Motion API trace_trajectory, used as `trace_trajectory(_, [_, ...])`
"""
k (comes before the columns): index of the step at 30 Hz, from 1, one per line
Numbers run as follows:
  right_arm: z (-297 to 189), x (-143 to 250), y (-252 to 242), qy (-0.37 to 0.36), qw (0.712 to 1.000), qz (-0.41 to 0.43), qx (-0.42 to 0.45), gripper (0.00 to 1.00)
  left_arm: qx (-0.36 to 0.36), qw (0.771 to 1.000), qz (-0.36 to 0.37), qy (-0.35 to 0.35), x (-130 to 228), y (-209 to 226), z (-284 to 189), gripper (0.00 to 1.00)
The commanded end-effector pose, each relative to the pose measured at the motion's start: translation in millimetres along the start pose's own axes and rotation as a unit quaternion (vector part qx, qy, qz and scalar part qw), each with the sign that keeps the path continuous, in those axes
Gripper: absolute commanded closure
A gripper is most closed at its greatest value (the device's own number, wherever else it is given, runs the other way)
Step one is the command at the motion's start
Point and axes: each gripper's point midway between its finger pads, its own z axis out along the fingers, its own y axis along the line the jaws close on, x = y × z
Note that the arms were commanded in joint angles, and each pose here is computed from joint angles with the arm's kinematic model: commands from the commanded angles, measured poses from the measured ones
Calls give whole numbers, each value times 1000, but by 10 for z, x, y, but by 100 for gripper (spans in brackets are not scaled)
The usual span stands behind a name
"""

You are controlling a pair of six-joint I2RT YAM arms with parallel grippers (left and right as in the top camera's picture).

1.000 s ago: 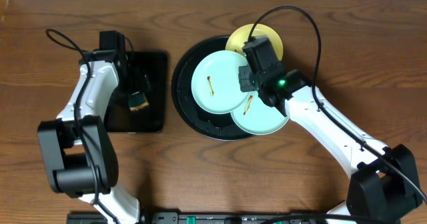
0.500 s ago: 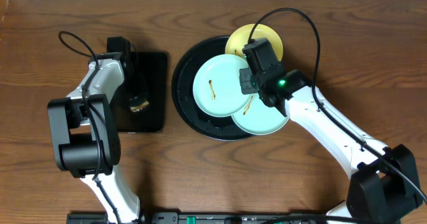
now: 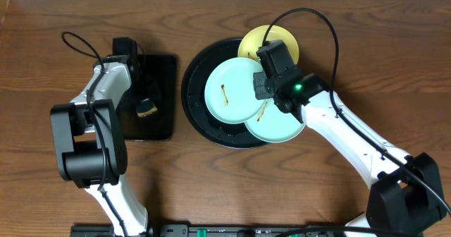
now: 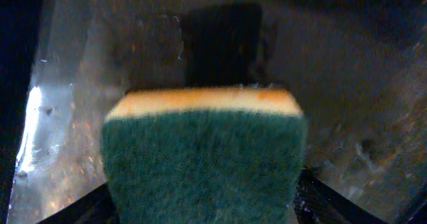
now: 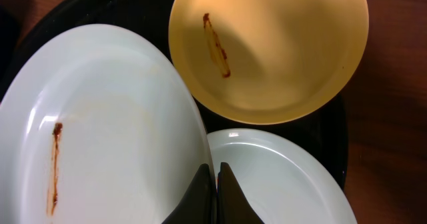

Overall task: Clean dirty plates on tray and stack at the side
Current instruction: 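Lower the left gripper onto the sponge and grasp it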

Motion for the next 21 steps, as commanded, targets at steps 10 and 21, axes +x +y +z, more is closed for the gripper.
trace_trajectory(10, [21,-12,-49,-1,1000,-4,7,99,5,999,1,-38,-152,-18,102,40])
trace_trajectory(21, [20,-18,-38,-3,1000,-5,6,99,5,999,1,-40,-159,-20,102,92])
